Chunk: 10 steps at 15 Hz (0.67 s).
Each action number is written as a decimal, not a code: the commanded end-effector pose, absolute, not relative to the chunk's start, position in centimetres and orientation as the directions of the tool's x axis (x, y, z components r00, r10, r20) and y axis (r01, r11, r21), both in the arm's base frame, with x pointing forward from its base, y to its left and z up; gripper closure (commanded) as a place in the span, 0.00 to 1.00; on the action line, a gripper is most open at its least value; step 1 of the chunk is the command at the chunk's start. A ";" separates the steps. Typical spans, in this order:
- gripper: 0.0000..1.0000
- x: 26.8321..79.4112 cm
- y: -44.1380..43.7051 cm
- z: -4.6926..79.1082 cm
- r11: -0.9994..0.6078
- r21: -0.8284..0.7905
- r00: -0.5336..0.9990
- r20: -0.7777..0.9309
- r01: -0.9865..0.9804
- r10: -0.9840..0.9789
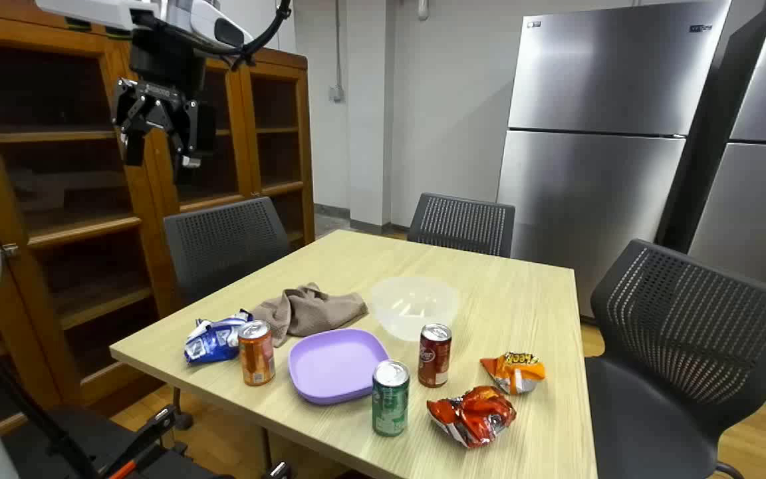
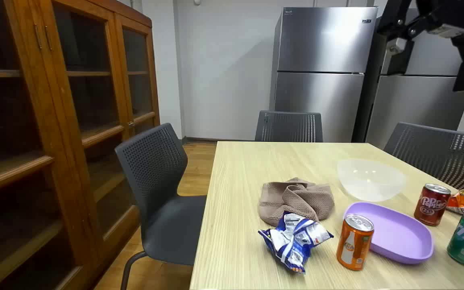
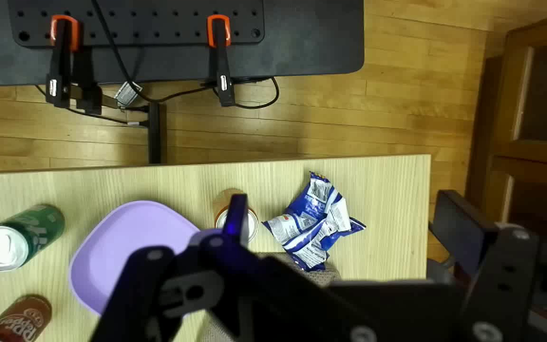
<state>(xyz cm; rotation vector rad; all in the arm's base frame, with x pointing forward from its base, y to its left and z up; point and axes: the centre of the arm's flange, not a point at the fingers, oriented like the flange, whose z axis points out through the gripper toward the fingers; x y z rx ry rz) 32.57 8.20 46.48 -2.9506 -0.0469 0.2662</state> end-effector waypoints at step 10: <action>0.00 32.6 11.7 43.6 -0.982 -0.171 0.986 -0.158 -0.079 -0.052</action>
